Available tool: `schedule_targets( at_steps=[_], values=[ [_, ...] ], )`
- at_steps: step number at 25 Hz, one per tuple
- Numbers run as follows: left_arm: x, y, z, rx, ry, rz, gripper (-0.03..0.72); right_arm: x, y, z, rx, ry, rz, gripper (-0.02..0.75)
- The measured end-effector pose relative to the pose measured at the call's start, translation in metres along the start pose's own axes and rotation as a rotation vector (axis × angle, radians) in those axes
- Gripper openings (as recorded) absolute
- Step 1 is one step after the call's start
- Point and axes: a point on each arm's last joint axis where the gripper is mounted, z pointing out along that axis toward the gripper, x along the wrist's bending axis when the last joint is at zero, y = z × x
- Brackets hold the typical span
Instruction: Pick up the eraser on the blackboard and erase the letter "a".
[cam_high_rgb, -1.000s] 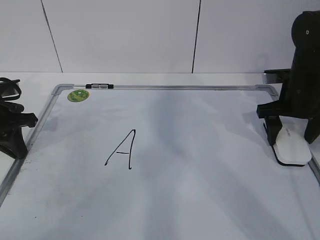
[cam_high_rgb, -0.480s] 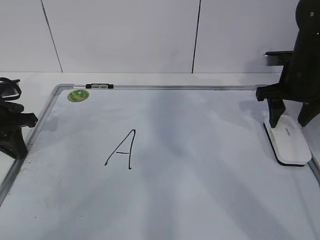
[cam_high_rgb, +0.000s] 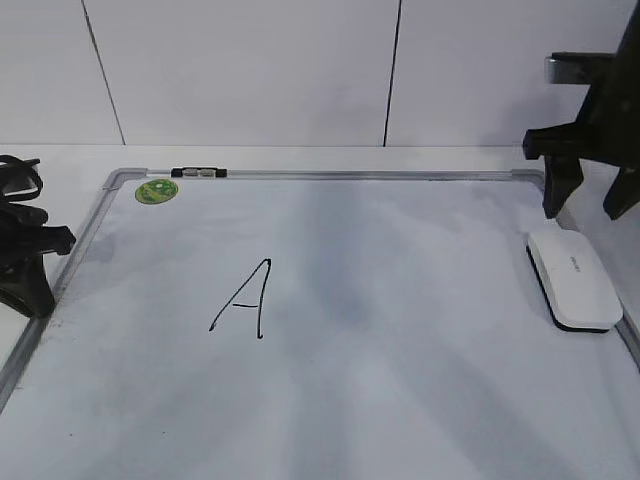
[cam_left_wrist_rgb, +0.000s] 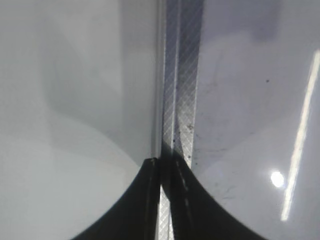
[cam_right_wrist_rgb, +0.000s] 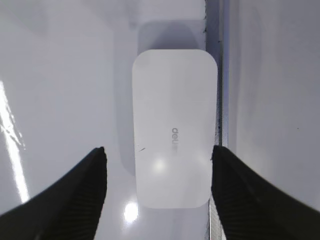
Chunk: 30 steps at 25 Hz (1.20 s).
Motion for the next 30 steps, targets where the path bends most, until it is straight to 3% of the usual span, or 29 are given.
schedule_targets(
  at_steps=[10, 16, 18, 30],
  values=[
    [0.001, -0.001, -0.003, -0.021, 0.014, 0.011, 0.057, -0.002, -0.011, -0.038, -0.086, 0.031, 0.01, 0.526],
    [0.002, -0.001, -0.005, -0.03, 0.031, 0.018, 0.236, 0.0, -0.011, -0.04, -0.089, 0.051, 0.014, 0.526],
    [0.001, -0.001, -0.01, -0.043, 0.032, 0.022, 0.263, 0.0, -0.012, -0.041, -0.091, 0.052, 0.013, 0.526],
    [-0.02, -0.032, -0.115, -0.32, -0.004, 0.072, 0.278, -0.005, -0.043, -0.097, -0.224, 0.102, 0.019, 0.526]
  ],
)
